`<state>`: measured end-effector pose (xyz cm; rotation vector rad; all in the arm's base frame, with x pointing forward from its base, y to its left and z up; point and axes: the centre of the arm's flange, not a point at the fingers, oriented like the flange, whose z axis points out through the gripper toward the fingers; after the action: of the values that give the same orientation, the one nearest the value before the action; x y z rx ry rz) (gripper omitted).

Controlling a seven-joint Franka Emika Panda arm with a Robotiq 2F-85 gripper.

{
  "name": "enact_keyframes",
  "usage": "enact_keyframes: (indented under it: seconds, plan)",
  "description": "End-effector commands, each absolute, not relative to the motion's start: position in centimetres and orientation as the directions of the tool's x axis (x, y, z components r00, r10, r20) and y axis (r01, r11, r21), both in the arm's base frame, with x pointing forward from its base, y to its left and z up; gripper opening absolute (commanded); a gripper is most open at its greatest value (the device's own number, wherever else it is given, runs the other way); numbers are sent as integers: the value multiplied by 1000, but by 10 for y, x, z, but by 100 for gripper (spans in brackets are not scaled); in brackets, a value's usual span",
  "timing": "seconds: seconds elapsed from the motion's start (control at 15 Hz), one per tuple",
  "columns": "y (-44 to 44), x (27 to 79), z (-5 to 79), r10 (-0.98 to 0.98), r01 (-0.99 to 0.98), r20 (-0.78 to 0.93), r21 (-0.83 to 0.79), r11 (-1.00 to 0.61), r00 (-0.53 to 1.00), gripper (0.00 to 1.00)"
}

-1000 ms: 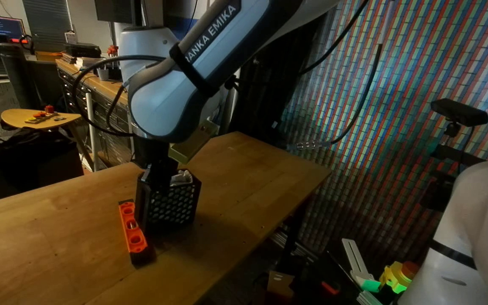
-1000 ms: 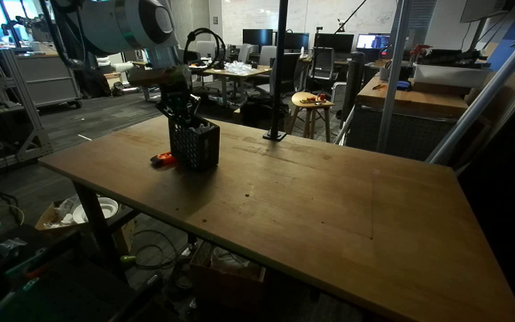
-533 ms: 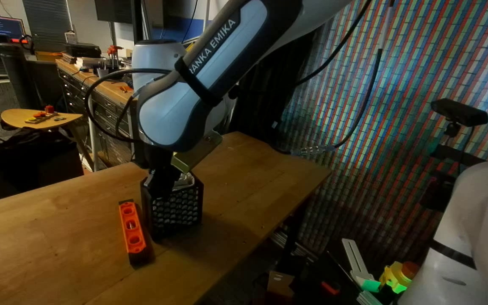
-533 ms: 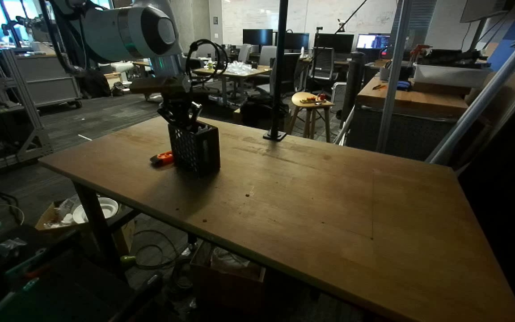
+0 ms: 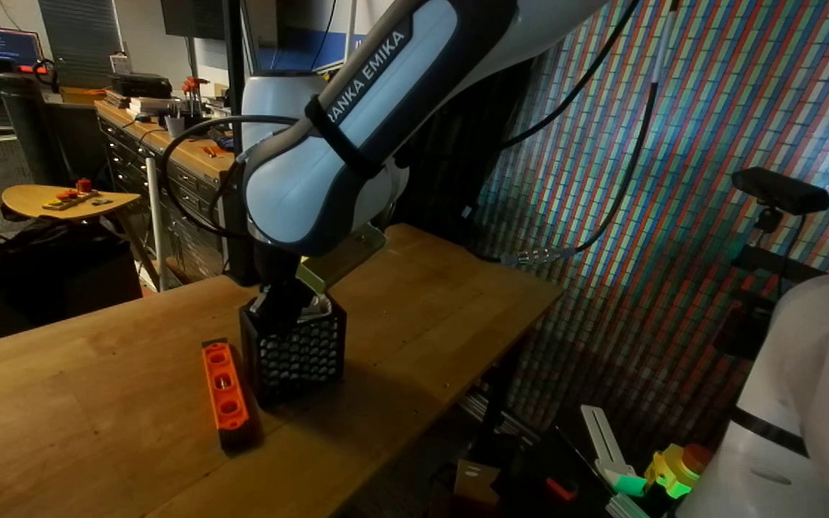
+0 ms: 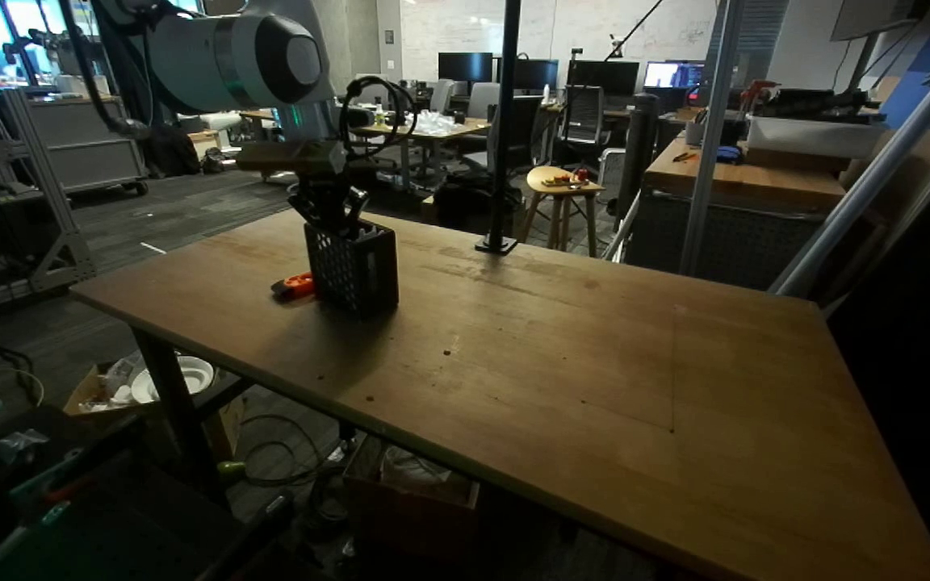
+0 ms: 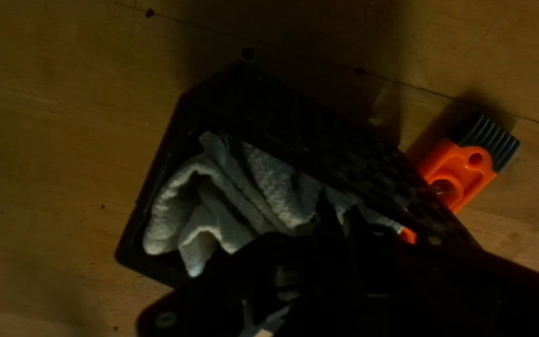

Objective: Put the white towel in the black box

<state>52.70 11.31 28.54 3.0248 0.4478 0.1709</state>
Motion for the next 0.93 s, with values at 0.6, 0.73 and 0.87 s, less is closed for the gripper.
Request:
enact_keyframes:
  seconds: [0.6,0.73,0.87]
  plan:
    - [74,525,195,221,221,-6,29,-975,975,6]
    - [77,522,197,220,220,-9,18,-975,976,6]
    - [81,519,211,220,221,-13,34,-975,975,32]
